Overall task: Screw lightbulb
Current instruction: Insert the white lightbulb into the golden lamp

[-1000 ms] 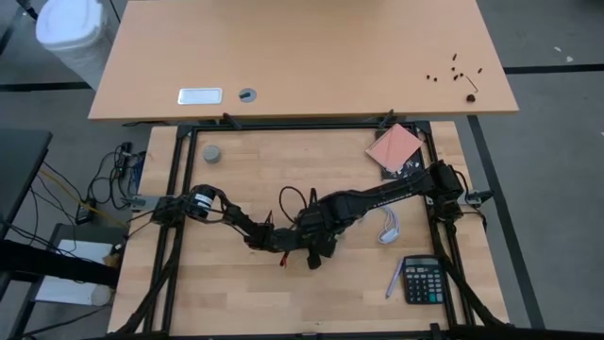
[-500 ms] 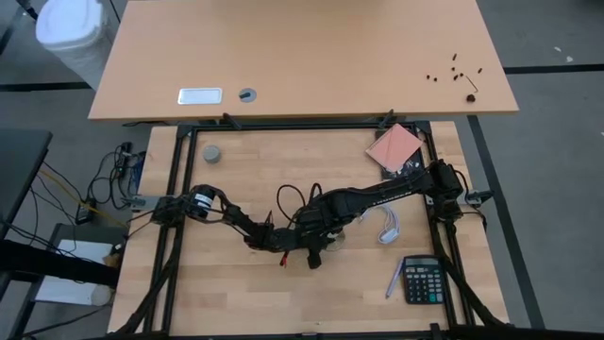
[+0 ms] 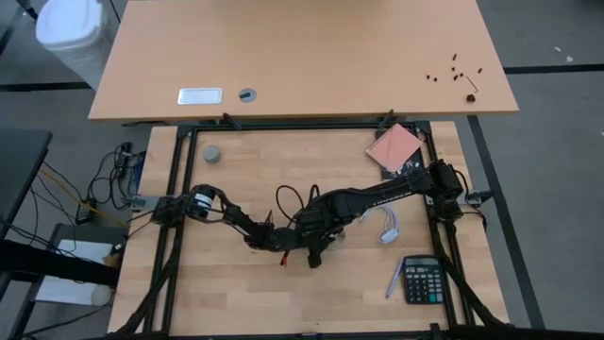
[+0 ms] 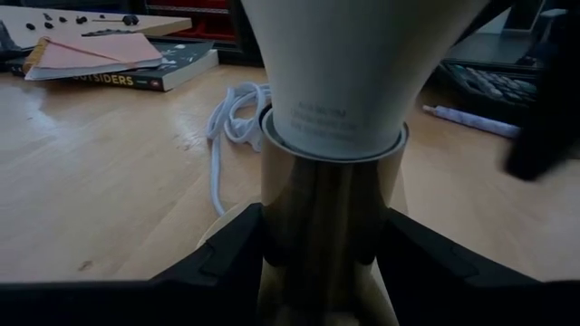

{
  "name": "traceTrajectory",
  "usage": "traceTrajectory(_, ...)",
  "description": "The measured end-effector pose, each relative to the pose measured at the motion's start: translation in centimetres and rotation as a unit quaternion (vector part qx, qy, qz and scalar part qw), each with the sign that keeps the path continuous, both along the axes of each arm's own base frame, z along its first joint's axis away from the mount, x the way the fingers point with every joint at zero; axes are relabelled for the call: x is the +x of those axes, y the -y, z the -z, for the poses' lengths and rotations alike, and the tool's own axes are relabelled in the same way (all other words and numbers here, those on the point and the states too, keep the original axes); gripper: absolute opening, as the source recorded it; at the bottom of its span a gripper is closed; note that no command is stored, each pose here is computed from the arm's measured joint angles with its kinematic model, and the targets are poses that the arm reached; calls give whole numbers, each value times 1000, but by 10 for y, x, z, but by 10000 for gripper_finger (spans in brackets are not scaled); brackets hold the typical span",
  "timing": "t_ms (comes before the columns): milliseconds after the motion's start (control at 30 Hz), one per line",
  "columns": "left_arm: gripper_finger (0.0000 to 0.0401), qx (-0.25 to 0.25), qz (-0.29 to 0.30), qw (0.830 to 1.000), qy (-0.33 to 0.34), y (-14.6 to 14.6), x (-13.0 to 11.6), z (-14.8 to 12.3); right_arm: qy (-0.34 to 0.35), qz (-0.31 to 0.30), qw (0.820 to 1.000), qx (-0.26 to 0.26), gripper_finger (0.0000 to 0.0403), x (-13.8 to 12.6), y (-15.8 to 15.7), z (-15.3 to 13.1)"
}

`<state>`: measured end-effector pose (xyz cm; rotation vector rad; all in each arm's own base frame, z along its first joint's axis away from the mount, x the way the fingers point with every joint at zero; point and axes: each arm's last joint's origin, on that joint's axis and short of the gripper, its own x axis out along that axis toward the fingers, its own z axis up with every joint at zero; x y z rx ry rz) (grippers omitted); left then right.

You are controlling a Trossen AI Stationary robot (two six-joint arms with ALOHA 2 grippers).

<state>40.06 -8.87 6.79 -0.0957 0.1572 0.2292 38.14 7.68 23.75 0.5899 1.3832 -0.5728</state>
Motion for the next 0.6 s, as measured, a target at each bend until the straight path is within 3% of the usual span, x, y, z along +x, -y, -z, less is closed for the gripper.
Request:
traceTrajectory(200, 193, 0, 2, 1000, -1, 0, 0, 0, -4, -54, 998, 16, 386, 0, -1, 0)
traceTrajectory(367, 193, 0, 2, 1000, -1, 0, 0, 0, -9, -182, 983, 8, 396, -1, 0, 0)
traceTrajectory(467, 193, 0, 2, 1000, -1, 0, 0, 0, -9, -316, 949, -6, 390, -1, 0, 0)
traceTrajectory(600, 193, 0, 3, 1000, -3, 0, 0, 0, -9, -448, 894, -20, 387, -1, -1, 0)
